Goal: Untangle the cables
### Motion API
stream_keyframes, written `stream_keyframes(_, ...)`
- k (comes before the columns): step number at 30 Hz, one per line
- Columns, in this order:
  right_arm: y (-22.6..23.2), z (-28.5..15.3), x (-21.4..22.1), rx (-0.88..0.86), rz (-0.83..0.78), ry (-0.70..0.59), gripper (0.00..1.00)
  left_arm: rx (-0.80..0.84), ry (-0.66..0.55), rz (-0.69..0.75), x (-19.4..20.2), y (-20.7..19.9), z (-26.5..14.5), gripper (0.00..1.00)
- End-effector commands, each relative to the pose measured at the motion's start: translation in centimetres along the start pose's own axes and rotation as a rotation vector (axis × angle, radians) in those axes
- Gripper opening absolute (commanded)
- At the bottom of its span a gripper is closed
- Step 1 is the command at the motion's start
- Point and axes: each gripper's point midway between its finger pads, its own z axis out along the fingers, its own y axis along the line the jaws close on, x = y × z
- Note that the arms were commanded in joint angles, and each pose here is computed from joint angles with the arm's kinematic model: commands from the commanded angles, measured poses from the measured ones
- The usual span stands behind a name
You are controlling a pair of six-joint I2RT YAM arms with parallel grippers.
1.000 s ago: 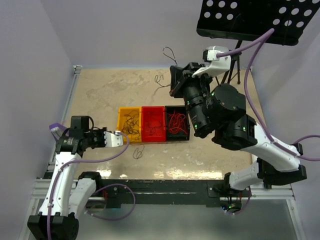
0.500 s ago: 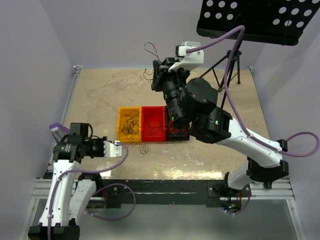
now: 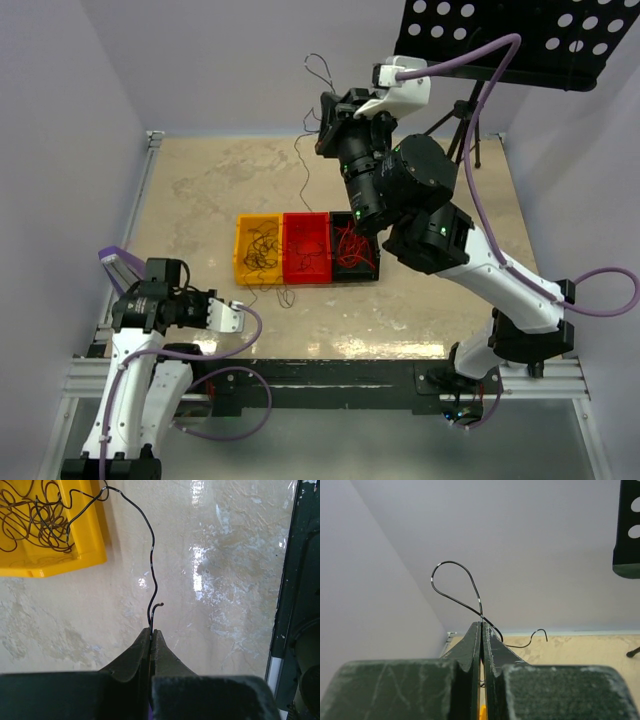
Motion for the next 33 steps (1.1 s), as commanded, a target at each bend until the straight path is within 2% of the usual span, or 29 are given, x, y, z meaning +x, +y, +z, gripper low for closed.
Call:
stream_keyframes(1, -0.6, 0.8, -1.8, 0.019, -0.002, -0.048, 0.00, -0.008, 0.005, 0.029, 0.1, 0.3, 0.1, 0.00)
stream_keyframes(9, 0.7, 1.9, 0.9, -0.012, -0.033, -0.026, 0.00, -0.013, -0.083, -0.093, -1.6, 1.6, -0.1, 0.00)
stream_keyframes(22, -0.2, 3.5, 5.5, 0.007, -0.101, 0.024, 0.00, -0.043, -0.103, -0.083, -2.3, 2.2, -0.9, 0.00)
stream_keyframes(33, -1.2, 4.8, 6.6, 0.034, -0.110, 0.028, 0.00, -0.045, -0.097, -0.077, -2.2, 2.1, -0.8, 0.00)
